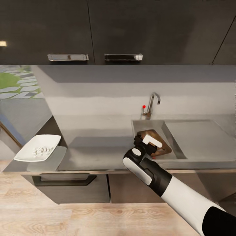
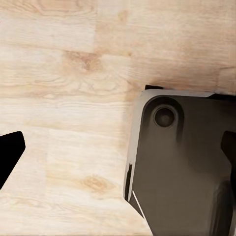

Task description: In the kitchen, take the Vidalia onion out of the sink, dice it on the chopping board with the paring knife, put the diced onion into the bowl on the countertop, then place both the paring knife and the chopping board into the sink.

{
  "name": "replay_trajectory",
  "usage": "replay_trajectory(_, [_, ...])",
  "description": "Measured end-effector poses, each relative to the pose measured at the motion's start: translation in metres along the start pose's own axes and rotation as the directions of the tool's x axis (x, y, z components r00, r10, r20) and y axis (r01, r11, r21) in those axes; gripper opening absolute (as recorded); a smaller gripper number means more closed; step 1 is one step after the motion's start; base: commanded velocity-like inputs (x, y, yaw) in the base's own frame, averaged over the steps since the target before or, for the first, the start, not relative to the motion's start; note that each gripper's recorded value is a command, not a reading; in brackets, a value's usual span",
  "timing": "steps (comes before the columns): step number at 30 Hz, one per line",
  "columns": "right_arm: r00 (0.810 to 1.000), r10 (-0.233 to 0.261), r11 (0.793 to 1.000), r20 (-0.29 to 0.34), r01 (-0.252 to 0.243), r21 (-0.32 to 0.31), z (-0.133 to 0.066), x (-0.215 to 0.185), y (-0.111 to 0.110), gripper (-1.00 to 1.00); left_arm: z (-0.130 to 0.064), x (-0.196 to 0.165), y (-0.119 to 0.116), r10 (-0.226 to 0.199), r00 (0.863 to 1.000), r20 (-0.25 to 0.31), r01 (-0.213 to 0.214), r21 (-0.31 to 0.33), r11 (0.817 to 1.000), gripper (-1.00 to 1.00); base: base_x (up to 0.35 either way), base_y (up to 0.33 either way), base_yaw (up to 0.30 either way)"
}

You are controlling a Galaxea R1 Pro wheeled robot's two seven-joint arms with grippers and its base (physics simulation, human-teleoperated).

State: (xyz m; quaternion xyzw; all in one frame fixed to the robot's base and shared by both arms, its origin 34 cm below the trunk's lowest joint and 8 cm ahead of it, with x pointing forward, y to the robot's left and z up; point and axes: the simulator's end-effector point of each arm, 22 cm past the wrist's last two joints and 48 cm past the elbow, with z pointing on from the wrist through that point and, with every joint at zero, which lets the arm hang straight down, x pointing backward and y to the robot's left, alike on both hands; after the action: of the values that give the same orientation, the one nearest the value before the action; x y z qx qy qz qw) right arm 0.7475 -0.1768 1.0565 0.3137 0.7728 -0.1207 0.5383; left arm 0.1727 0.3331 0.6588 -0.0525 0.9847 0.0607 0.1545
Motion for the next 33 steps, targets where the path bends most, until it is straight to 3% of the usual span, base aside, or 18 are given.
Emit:
replay_trajectory(4, [1.000, -0.011, 1.000, -0.012, 0.011, 0.005, -0.001, 0.010, -0.005, 1.00, 0.000, 0.000, 0.000, 0.000, 1.000, 0.000, 0.000, 0.000, 1.000, 1.00, -0.313, 0.000, 0.000])
replay_trajectory(12, [0.997, -0.062, 0.997, -0.040, 0.064, 0.038, 0.002, 0.043, -0.036, 1.00, 0.000, 0.001, 0.000, 0.000, 1.000, -0.001, 0.000, 0.000, 1.000, 1.00, -0.314, 0.000, 0.000])
replay_trajectory(18, [0.993, -0.116, 0.993, 0.000, 0.116, 0.011, 0.000, 0.061, -0.051, 1.00, 0.000, 0.001, 0.000, 0.000, 1.000, -0.003, 0.000, -0.001, 1.000, 1.00, -0.314, 0.000, 0.000])
replay_trajectory(23, [0.989, -0.146, 0.989, -0.007, 0.146, 0.026, 0.001, 0.078, -0.069, 1.00, 0.000, 0.001, 0.000, 0.000, 1.000, -0.002, 0.000, -0.002, 1.000, 1.00, -0.308, 0.000, 0.000])
replay_trajectory(29, [0.980, -0.199, 0.978, -0.033, 0.200, 0.063, 0.007, 0.105, -0.096, 1.00, 0.000, 0.000, 0.001, 0.001, 1.000, 0.001, -0.001, -0.002, 1.000, 1.00, -0.068, 0.000, 0.000])
replay_trajectory(33, [0.970, -0.238, 0.970, -0.042, 0.240, 0.046, 0.021, 0.129, -0.110, 1.00, 0.000, 0.000, 0.001, 0.001, 1.000, 0.000, -0.001, -0.002, 1.000, 1.00, -0.003, 0.000, 0.000])
